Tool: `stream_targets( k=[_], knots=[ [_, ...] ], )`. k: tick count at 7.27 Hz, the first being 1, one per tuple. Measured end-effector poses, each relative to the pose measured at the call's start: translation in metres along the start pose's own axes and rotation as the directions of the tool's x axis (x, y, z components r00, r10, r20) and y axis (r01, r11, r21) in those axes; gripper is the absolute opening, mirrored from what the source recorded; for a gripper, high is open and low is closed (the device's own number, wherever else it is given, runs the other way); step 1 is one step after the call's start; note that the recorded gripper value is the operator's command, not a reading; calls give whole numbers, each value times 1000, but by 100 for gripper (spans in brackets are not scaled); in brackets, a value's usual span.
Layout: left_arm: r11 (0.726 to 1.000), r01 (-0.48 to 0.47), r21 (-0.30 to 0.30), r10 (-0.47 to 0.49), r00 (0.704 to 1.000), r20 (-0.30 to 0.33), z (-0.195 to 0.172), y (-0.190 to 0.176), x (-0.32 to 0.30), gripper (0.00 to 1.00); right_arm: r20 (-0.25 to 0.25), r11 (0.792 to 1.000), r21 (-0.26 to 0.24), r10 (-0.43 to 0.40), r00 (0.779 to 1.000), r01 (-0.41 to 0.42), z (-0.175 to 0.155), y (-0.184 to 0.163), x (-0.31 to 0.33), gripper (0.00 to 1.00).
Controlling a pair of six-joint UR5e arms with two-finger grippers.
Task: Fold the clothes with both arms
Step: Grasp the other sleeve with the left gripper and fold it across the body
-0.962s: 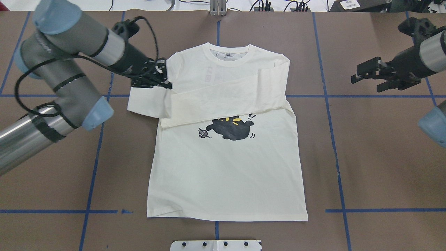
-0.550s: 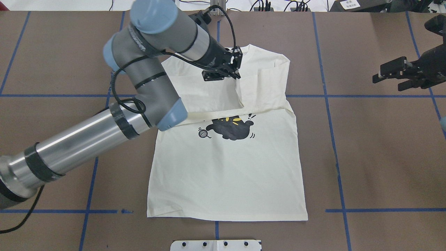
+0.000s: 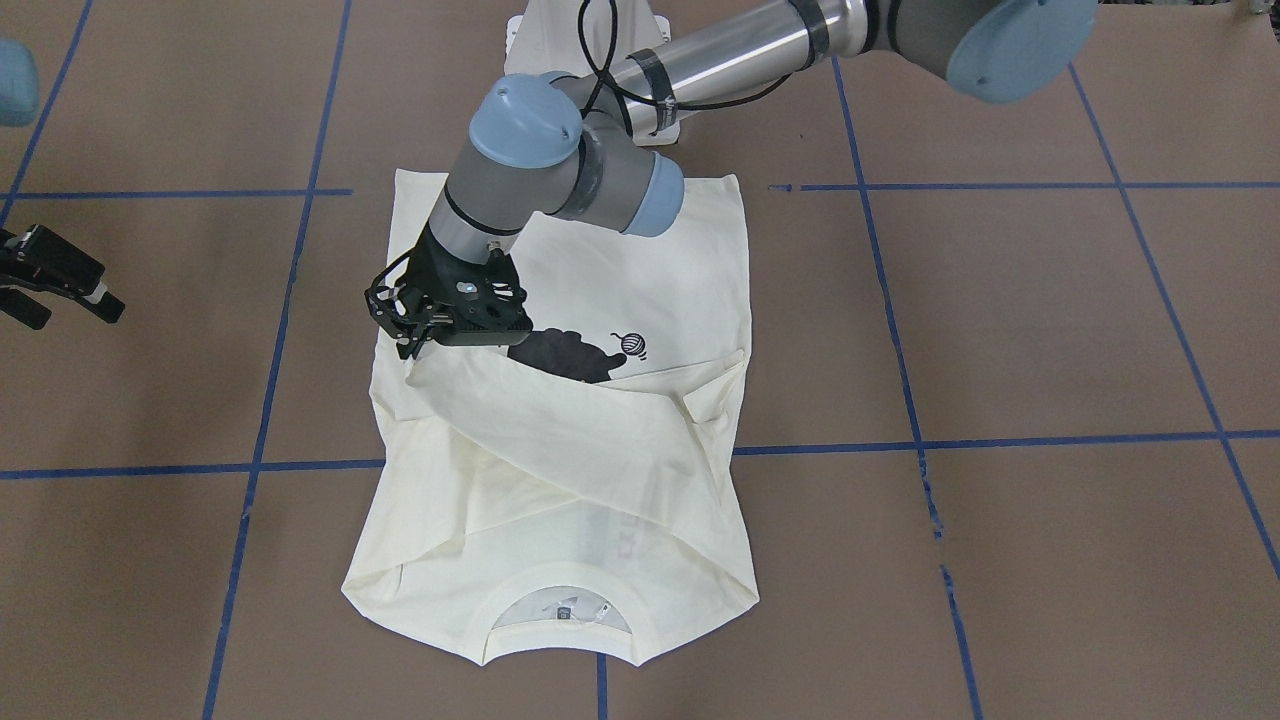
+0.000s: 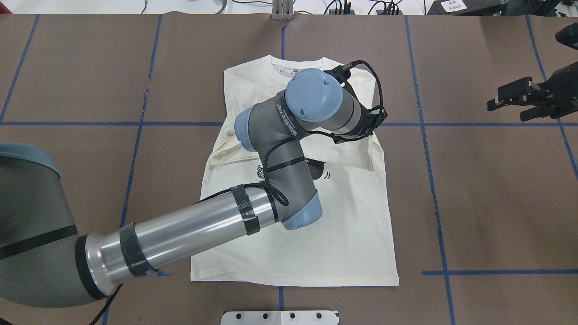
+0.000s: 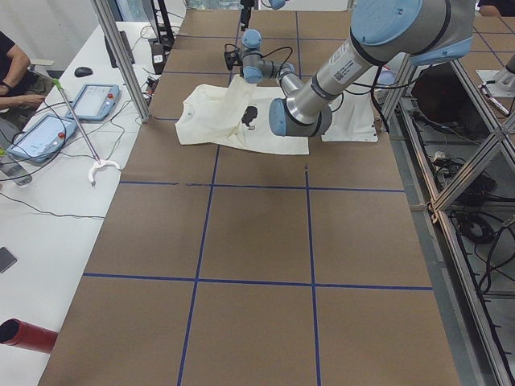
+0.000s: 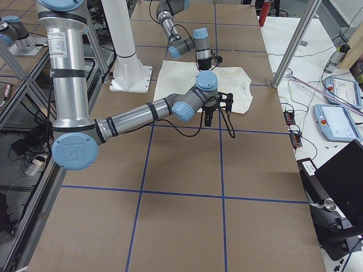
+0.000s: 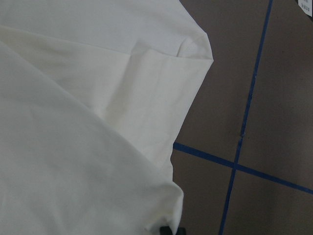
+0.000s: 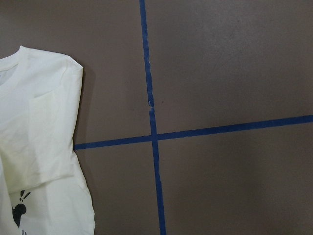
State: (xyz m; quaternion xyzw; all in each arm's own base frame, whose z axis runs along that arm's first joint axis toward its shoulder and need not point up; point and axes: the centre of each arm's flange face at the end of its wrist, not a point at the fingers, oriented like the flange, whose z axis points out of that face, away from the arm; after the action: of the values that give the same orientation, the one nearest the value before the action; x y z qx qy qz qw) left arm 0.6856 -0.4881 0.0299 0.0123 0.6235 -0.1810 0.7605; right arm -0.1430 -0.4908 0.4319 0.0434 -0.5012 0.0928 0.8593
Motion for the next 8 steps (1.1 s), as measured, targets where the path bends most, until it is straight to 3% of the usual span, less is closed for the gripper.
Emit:
stream_targets(
  k=[2,5,7,8],
  knots=[
    [1000,-4,28,4,1000,-14,19,15,0,86,-2,1000,-4,6,1000,-6,1,0,1,100],
    [998,53,23,-51,997,-65,-12,29,28,83,33,999,-45,10,999,-9,2,12,-13,100],
    [998,45,46,-43,998,-41,-77,15,-1,83,56,993,-94,78,995,-72,12,48,-54,100],
    [998,-9,59,10,1000,-26,-128,1,-38,83,50,986,-108,134,990,-128,24,75,-83,99]
  ],
)
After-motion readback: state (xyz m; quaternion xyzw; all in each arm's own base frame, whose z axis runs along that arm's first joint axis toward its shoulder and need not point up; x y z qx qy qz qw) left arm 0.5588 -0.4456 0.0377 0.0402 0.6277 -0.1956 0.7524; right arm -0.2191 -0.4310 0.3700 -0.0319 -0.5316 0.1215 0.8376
